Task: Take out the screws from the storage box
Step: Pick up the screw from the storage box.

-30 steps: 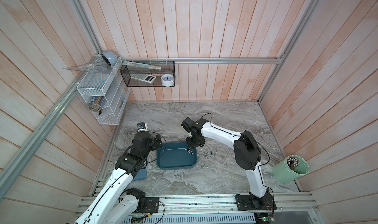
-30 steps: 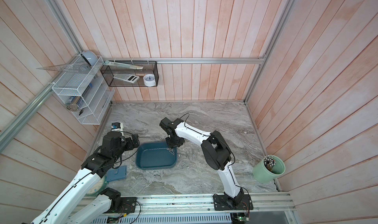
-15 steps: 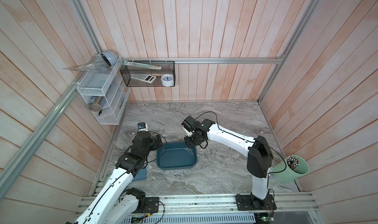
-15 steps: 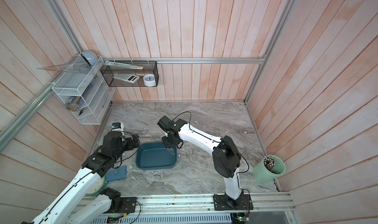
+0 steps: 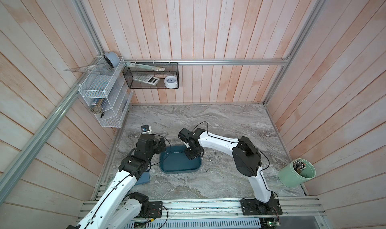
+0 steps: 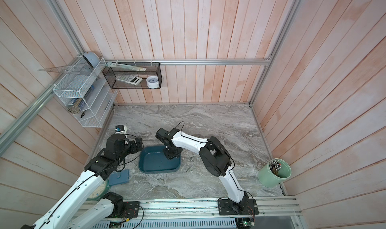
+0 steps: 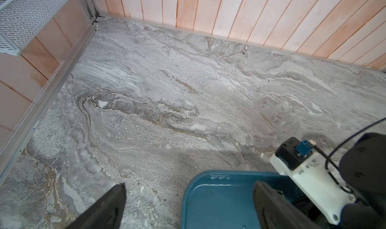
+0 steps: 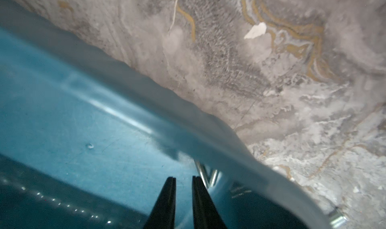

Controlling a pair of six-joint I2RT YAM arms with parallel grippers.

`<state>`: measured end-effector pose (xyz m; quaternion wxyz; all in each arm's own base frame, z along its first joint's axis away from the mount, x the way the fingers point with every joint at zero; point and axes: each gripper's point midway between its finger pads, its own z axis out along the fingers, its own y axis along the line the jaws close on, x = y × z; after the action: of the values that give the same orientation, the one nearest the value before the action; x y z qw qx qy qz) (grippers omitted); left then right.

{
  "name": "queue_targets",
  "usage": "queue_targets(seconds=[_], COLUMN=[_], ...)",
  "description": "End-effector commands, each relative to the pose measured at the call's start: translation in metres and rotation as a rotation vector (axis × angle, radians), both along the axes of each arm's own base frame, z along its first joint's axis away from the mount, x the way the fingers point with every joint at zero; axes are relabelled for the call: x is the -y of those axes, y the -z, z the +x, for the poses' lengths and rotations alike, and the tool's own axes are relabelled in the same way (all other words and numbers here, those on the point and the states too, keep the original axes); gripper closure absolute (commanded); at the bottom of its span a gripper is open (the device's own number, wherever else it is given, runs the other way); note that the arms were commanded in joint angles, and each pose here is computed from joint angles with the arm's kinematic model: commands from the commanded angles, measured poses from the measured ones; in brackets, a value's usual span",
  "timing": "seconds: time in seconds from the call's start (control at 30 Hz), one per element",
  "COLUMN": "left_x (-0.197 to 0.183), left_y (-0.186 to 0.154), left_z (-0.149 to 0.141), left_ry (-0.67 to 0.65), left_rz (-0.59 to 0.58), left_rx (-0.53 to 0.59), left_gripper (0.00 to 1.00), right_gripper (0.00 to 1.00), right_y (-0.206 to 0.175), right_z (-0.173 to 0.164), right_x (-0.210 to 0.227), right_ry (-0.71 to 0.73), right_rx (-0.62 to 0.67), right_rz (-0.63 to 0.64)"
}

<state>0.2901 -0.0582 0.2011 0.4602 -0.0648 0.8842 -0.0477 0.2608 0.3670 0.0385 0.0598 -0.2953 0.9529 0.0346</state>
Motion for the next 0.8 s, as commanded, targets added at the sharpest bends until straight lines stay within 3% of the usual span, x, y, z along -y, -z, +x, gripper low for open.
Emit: queue_targets(seconds=[0.0, 0.77], left_x=[0.002, 0.003], left_y=[-0.003, 0.002], left_z=[0.001, 0.002], left_ry=[0.018, 0.017], left_rz=[-0.001, 0.006], left_rx=[0.002, -0.016], left_gripper=[0.00, 0.00], right_gripper=[0.79, 0.83], right_y=[0.002, 0.046], right_z=[0.005, -0.002], right_x=[0.002, 0.020], right_ry=[0.002, 0.009], right_rx=[0.018, -0.042], right_rz=[-0.035, -0.159])
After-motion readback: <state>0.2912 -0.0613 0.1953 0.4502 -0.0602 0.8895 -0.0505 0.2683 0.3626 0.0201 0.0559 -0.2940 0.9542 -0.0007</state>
